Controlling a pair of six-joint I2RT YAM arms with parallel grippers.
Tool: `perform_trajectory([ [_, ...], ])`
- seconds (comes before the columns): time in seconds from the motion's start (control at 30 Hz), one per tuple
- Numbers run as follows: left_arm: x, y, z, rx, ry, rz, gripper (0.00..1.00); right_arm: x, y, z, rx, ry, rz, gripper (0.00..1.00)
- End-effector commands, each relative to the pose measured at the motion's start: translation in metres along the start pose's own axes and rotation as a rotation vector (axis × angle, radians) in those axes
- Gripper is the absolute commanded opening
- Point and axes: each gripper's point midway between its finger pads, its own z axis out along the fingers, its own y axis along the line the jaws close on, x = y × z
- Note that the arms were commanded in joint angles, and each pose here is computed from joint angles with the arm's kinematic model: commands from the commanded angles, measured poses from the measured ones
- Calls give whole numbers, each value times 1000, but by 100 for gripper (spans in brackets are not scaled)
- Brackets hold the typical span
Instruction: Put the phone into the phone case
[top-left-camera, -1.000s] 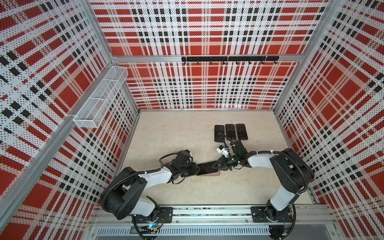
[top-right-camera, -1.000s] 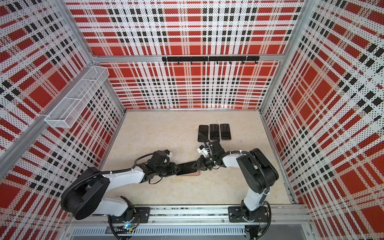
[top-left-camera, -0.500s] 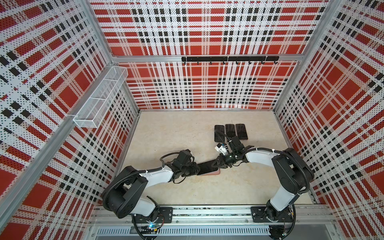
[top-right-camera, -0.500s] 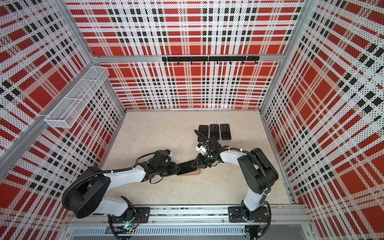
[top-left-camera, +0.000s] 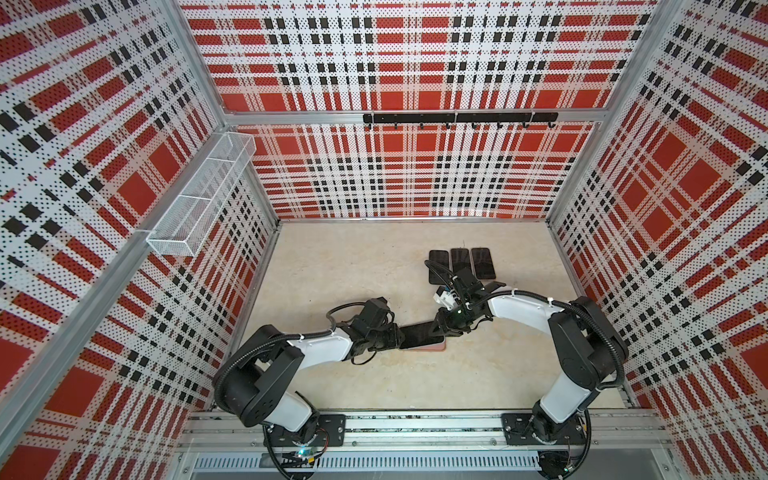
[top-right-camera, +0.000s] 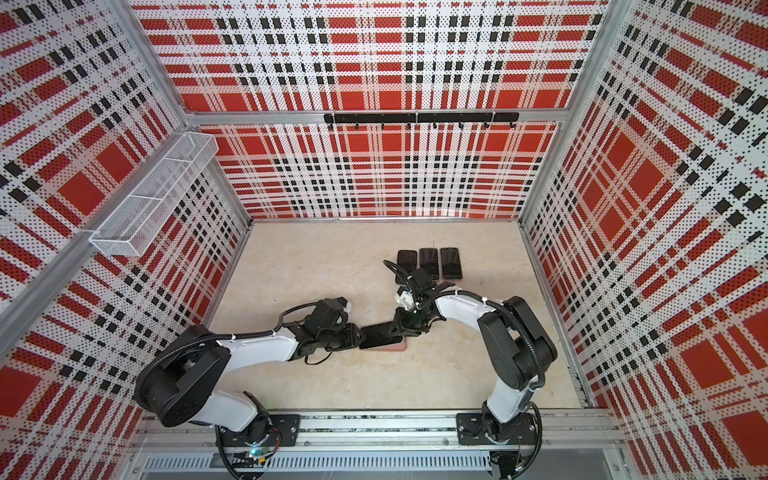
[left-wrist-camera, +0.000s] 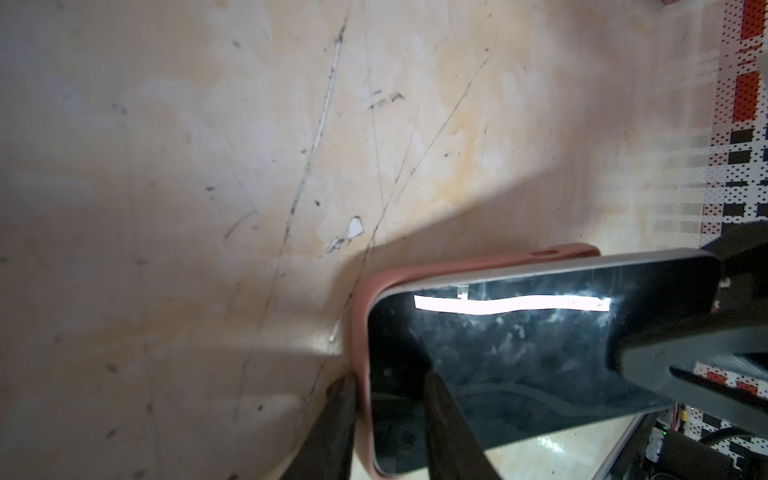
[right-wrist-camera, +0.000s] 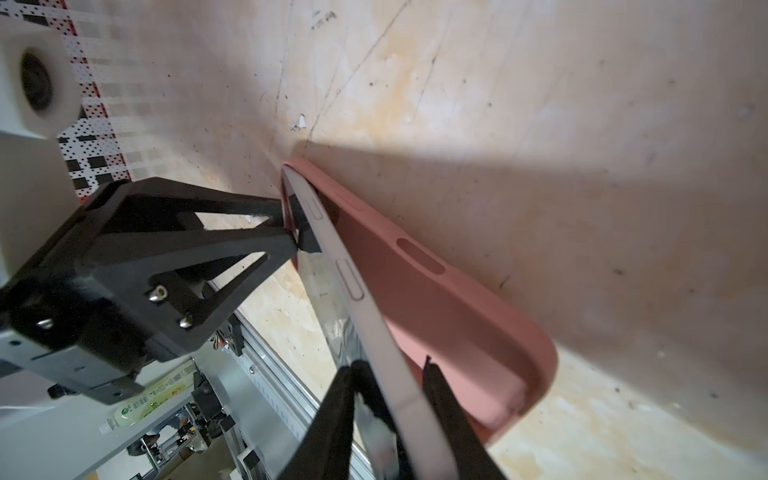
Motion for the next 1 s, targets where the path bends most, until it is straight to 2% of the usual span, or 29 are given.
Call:
perform_trajectory([
  [0.0,27,11,9,-36,96,15,30,14,-26,0,158,35,-9,32],
  [0.3,29,9,13,-40,105,19,28,13,-28,-7,193,35,-8,44],
  [0.67,28,4,14,-33,106,6,25,24,-28,-9,206,48,33,42],
  [0.93,34,-12,16,29,116,-23,29,33,-25,4,173,67,61,41],
  [0.97,35,-13,16,32,117,-27,29,33,-24,7,164,64,95,41],
])
